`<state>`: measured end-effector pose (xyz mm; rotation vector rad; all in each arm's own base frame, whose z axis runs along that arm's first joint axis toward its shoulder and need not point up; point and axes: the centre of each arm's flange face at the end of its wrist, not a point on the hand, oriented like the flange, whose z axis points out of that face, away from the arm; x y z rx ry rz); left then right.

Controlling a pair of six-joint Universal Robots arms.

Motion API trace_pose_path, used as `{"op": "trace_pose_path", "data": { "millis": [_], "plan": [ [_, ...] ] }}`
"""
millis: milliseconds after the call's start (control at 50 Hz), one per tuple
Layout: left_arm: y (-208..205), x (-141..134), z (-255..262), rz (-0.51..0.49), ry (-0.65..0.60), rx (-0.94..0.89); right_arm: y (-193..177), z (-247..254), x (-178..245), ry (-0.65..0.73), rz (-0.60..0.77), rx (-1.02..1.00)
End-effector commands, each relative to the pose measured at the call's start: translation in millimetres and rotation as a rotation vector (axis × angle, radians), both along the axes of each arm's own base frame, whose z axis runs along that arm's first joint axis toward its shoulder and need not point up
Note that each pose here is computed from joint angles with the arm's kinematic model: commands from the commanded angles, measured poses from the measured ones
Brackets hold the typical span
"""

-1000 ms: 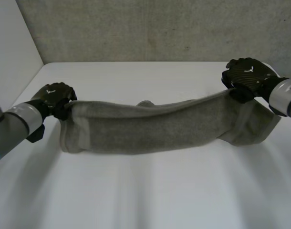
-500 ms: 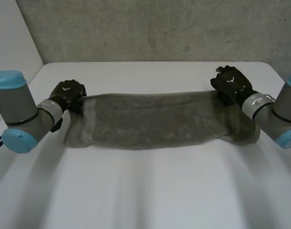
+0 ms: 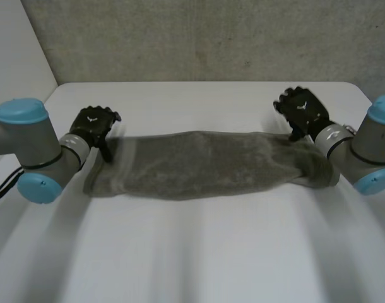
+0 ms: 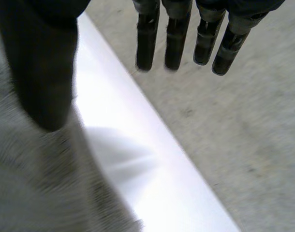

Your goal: Fold the towel.

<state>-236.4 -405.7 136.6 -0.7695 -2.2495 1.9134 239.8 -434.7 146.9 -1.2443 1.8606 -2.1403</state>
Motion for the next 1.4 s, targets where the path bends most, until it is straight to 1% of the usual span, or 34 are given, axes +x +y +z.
{"op": "trace_pose_path", "data": {
  "millis": [20,60,80,120,180,220,240,280,340,440,500,580,660,760,900,1100,1280,1320,1360,1380,1400],
  "plan": [
    [13.0,1.8,34.6,0.007,0.011,-0.053,6.8,52.8,-2.0,-0.098,-0.013,-0.098],
    [22.1,3.8,50.7,0.007,0.017,-0.075,17.5,79.1,-3.9,-0.184,-0.008,-0.116],
    [22.1,3.8,50.8,0.008,0.018,-0.075,17.5,79.3,-3.9,-0.185,-0.008,-0.116],
    [26.9,5.3,54.4,0.008,0.022,-0.073,30.4,96.0,-9.3,-0.247,-0.01,-0.101],
    [37.3,6.7,56.9,0.005,0.019,-0.063,38.3,101.0,-12.4,-0.261,-0.014,-0.086],
    [49.3,9.7,57.9,0.005,0.016,-0.044,55.4,104.4,-19.5,-0.266,-0.026,-0.052],
    [49.3,9.8,57.9,0.005,0.016,-0.044,55.5,104.4,-19.5,-0.266,-0.026,-0.052],
    [62.8,13.5,57.9,0.006,0.013,-0.025,70.0,99.5,-33.5,-0.257,-0.071,0.018],
    [70.0,15.0,57.0,0.006,0.012,-0.012,77.5,93.5,-39.6,-0.25,-0.093,0.069],
    [96.4,20.2,44.3,0.004,0.0,0.052,101.4,64.7,-56.6,-0.223,-0.174,0.256],
    [100.7,21.3,42.1,0.005,-0.001,0.058,106.3,56.8,-58.7,-0.208,-0.19,0.287],
    [109.1,22.4,38.0,0.002,-0.003,0.067,116.3,35.0,-66.3,-0.13,-0.225,0.321],
    [109.7,22.6,37.5,0.004,-0.001,0.061,115.3,16.2,-73.0,-0.043,-0.235,0.317],
    [109.1,23.0,37.7,0.006,0.001,0.059,111.3,-0.7,-74.1,0.01,-0.23,0.326],
    [109.9,22.7,37.5,0.005,0.003,0.059,102.9,-18.7,-78.2,0.029,-0.238,0.336],
    [109.7,22.6,37.1,0.005,0.003,0.059,82.7,-35.0,-79.5,0.023,-0.251,0.266],
    [110.0,22.8,34.6,0.006,0.0,0.068,75.3,-33.4,-82.8,0.062,-0.252,0.222],
    [109.9,22.8,33.5,0.006,0.0,0.071,72.3,-28.7,-89.4,0.067,-0.269,0.207],
    [110.2,22.9,31.6,0.006,-0.001,0.077,62.2,-13.6,-110.3,0.065,-0.315,0.156],
    [110.2,22.9,31.6,0.006,-0.001,0.077,62.1,-13.5,-110.4,0.065,-0.315,0.155],
    [111.4,23.1,30.1,0.006,-0.003,0.083,56.6,-9.7,-121.9,0.068,-0.339,0.138]
  ]
}}
